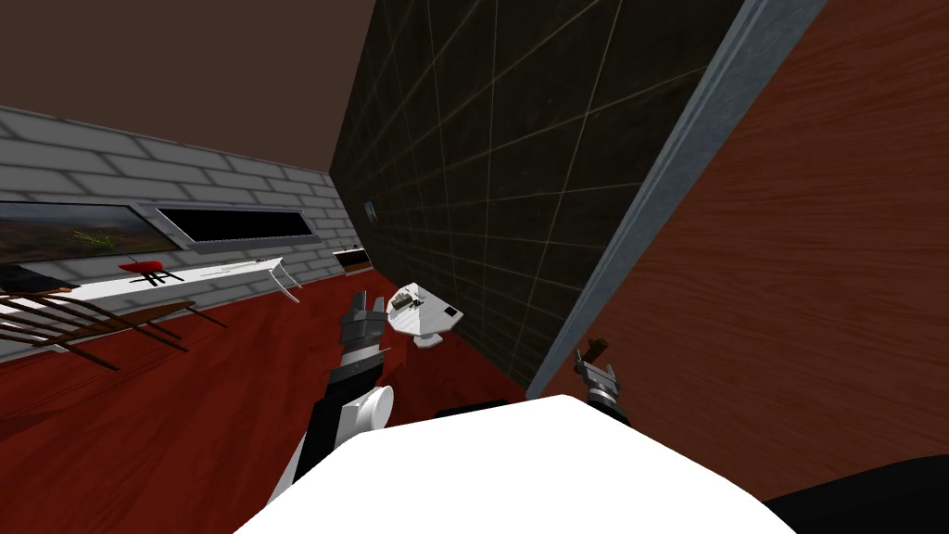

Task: Pull the door open

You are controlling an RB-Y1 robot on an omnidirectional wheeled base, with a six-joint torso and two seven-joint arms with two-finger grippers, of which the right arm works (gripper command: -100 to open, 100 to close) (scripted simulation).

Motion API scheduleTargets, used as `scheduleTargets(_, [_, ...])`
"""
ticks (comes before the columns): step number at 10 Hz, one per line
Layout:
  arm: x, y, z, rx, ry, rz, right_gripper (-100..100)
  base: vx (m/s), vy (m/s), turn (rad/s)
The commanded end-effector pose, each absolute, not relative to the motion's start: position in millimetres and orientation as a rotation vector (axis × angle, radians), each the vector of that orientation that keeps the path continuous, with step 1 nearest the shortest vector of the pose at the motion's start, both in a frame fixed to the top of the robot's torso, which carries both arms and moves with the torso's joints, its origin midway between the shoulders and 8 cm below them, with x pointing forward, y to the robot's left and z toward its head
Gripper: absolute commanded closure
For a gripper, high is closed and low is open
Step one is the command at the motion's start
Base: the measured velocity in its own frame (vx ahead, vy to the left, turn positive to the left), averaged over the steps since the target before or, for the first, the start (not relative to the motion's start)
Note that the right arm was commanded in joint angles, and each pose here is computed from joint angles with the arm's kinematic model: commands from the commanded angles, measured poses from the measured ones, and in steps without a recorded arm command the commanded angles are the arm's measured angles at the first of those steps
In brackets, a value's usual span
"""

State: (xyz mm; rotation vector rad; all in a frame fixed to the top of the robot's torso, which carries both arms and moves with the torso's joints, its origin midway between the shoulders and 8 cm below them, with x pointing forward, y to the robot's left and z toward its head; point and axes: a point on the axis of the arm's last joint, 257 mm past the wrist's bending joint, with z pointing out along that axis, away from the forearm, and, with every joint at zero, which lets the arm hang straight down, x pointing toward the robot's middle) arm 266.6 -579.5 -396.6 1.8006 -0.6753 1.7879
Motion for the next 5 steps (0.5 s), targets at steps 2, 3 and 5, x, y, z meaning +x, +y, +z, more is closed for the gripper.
scheduleTargets(2, [268.9,-579.6,-395.0,1.797,-0.672,1.791,100,-0.021,0.013,0.016])
scheduleTargets(3, [268.9,-579.6,-395.0,1.797,-0.672,1.791,100,-0.009,-0.006,0.008])
scheduleTargets(5, [268.9,-579.6,-395.0,1.797,-0.672,1.791,100,0.0,0.0,0.0])
